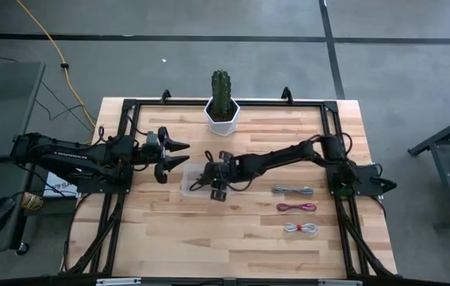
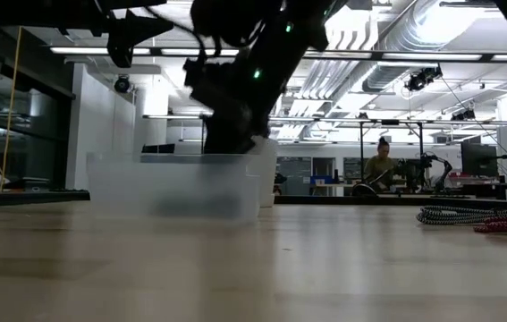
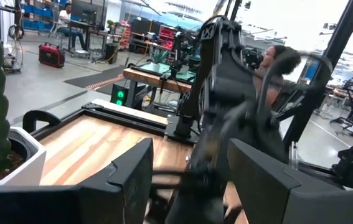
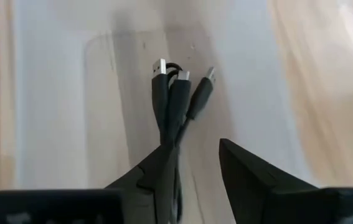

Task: Pick and place USB-C Cables
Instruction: Put the black and white charger cable into the transparent bin

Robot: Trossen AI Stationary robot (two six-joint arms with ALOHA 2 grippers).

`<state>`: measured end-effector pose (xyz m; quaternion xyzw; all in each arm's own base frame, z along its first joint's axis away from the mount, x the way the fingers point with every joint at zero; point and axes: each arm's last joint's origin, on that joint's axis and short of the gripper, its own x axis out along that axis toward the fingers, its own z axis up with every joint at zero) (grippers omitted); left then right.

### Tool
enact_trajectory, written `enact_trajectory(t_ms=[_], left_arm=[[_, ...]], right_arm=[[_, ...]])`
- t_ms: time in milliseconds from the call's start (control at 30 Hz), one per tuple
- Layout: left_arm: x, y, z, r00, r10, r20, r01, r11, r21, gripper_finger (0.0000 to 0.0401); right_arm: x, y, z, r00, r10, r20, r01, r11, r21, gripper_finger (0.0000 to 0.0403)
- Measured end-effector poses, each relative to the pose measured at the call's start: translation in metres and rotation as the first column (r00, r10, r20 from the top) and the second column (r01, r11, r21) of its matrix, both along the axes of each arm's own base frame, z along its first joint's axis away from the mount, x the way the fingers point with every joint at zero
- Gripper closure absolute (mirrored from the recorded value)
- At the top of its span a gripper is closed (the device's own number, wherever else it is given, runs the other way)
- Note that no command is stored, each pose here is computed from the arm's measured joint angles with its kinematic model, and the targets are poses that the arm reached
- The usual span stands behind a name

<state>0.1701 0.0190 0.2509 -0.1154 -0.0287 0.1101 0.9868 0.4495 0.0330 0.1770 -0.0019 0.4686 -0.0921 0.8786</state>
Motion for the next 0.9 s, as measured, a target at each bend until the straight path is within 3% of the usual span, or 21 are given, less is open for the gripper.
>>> enact_trajectory(t_ms=[200,333,433,533,667,800,900], left_arm=[[0.000,0.000,-0.003,1.000,0.001,-0.027,-0.001,1.000,-0.002,0.0213],[0.000,0.000,-0.002,1.000,0.001,-0.027,-0.001,1.000,-0.002,0.0213],[0.000,0.000,-0.002,1.000,0.001,-0.026,-0.001,1.000,-0.002,0.0213],[0.000,0.000,-0.002,1.000,0.003,-0.018,-0.003,1.000,-0.002,0.0213],[0.000,0.000,-0.001,1.000,0.008,-0.017,-0.008,1.000,0.006,0.0213],[0.000,0.000,-0.002,1.000,0.010,-0.024,-0.009,1.000,0.022,0.0213],[0.000,0.000,-0.002,1.000,0.010,-0.023,-0.009,1.000,0.023,0.0213]], right_arm=[[-0.018,0.018,0.031,0.998,0.033,0.061,-0.023,0.987,-0.161,0.0284],[-0.049,0.026,0.037,0.996,0.003,0.092,0.022,0.962,-0.272,0.0284],[-0.083,0.024,0.041,0.987,-0.045,0.154,0.090,0.951,-0.296,0.0284],[-0.124,0.016,0.046,0.956,-0.116,0.268,0.187,0.948,-0.257,0.0284],[-0.176,0.005,0.052,0.864,-0.184,0.469,0.266,0.957,-0.114,0.0284],[-0.213,-0.002,0.052,0.741,-0.209,0.638,0.229,0.972,0.052,0.0284],[-0.231,-0.003,0.052,0.666,-0.185,0.723,0.153,0.982,0.110,0.0284]])
